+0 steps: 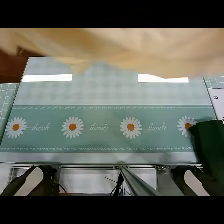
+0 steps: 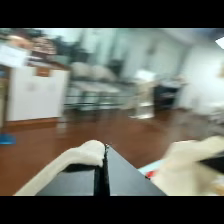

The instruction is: Fold the shirts.

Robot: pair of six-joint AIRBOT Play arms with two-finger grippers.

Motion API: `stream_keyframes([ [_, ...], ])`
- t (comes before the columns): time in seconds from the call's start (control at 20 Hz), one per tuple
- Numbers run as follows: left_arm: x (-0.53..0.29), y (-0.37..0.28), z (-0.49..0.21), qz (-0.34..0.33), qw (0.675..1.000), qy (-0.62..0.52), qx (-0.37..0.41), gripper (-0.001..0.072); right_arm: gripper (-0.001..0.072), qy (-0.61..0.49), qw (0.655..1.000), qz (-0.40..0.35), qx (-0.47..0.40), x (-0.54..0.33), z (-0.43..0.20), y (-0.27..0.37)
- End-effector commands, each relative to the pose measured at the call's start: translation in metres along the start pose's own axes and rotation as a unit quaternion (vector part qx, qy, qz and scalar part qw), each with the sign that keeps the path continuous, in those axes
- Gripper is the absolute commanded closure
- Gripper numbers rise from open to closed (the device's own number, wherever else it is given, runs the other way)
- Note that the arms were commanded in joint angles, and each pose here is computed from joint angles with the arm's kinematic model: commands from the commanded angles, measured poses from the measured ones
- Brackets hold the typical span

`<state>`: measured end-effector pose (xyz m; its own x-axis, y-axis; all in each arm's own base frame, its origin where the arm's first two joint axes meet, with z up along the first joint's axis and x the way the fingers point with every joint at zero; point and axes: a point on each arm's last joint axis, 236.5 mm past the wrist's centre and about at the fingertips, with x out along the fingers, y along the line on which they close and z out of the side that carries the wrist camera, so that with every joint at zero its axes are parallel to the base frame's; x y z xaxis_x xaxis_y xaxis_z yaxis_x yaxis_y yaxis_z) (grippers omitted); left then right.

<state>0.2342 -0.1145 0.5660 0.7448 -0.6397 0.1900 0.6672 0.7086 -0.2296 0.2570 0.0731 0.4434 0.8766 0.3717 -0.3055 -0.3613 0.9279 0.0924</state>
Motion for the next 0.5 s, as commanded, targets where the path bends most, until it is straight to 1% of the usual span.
stream_keyframes([
  [0.0,-0.045,-0.009,-0.008,0.202,0.973,0.014,0.114,0.0683,0.069,-0.017,0.996,-0.083,-0.025,-0.076,-0.02,0.022],
  [0.1,-0.067,-0.013,-0.011,0.254,0.957,0.018,0.137,0.0683,0.069,-0.015,0.994,-0.112,-0.013,-0.097,-0.042,0.025],
  [0.2,-0.08,-0.014,-0.021,0.255,0.956,0.041,0.138,0.0683,0.069,0.029,0.994,-0.106,0.01,-0.096,-0.081,0.03],
  [0.25,-0.083,-0.008,-0.028,0.252,0.958,0.056,0.127,0.0683,0.069,0.052,0.993,-0.101,0.029,-0.091,-0.1,0.03],
  [0.35,-0.086,0.024,-0.052,0.269,0.952,0.103,0.1,0.0683,0.069,0.104,0.988,-0.094,0.068,-0.073,-0.143,0.023],
  [0.45,-0.086,0.077,-0.092,0.314,0.933,0.165,0.06,0.0683,0.069,0.158,0.977,-0.086,0.118,-0.048,-0.187,0.011],
])
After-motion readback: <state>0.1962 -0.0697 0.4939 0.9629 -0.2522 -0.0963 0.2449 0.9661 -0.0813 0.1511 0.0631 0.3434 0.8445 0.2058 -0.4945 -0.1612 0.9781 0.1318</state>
